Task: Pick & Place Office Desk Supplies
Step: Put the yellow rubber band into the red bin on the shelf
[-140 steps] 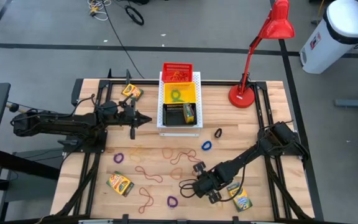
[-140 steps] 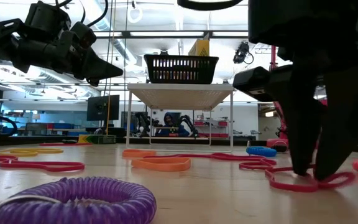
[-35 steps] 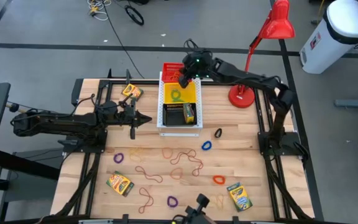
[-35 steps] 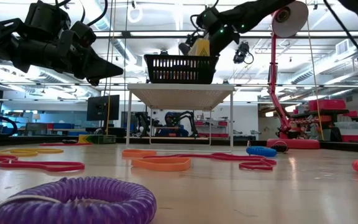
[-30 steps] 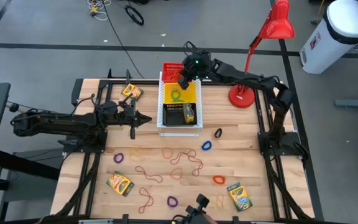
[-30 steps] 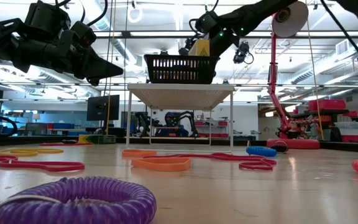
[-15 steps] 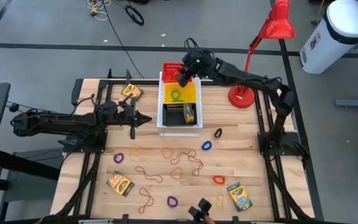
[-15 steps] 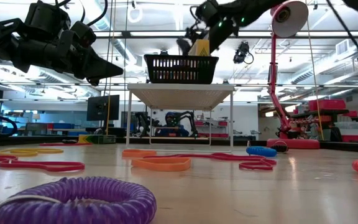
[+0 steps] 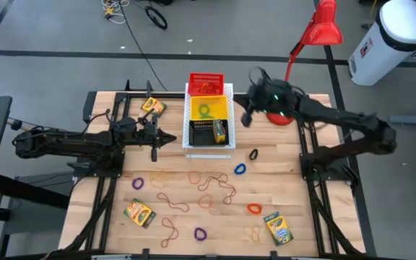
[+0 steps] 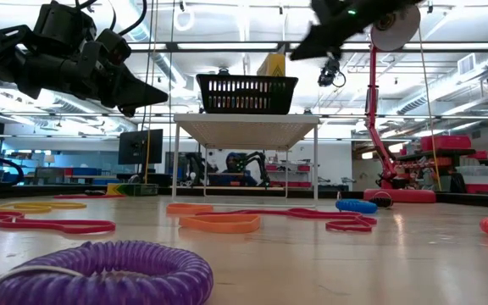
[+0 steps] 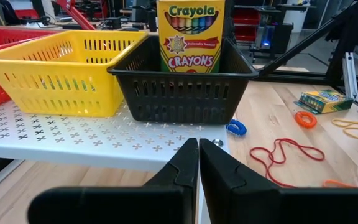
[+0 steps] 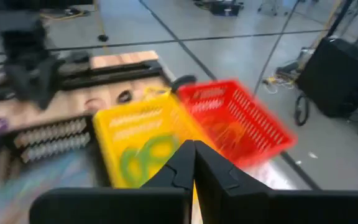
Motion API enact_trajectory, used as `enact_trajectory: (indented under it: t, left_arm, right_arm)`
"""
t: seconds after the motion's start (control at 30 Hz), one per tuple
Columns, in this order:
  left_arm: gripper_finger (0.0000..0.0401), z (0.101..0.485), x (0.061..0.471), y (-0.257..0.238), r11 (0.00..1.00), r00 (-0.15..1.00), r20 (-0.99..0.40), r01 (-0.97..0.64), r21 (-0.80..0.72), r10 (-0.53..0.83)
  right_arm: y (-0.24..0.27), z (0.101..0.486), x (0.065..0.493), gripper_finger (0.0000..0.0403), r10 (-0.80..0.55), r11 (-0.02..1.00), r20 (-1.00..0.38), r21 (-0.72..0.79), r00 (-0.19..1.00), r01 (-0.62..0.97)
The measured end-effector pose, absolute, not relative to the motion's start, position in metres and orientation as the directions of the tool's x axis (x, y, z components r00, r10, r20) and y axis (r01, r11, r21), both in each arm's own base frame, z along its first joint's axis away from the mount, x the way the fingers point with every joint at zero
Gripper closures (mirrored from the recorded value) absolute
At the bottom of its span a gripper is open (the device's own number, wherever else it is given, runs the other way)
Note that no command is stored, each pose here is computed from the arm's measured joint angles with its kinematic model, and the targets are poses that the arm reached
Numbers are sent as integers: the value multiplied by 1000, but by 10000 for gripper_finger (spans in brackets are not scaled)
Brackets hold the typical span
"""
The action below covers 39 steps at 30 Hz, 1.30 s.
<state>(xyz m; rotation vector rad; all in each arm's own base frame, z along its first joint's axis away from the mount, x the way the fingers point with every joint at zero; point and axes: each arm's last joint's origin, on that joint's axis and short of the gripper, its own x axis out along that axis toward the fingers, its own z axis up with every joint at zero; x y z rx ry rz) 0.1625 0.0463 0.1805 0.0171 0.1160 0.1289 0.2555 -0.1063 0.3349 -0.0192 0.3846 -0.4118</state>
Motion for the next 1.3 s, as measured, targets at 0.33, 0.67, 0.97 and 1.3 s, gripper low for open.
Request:
enact_trajectory:
  t: [0.33,0.67,0.97,1.3]
  left_arm:
    - [380,183,163,46,986,988,-85,-137,-92,130]
    - [391,187,163,43,970,999,-52,-26,-242,14]
    - [397,191,171,36,974,977,-179,72,-213,-111]
    - [385,217,183,-17,999,856,-517,13,-31,-27]
  right_arm:
    - [-53,277,200,397,-282,959,-259,-42,924,281]
    - [-19,230,173,397,-199,980,-139,-38,970,195]
    - [-7,220,152,394,-136,990,-34,-45,990,134]
    - [-3,207,130,394,-115,989,26,-92,993,117]
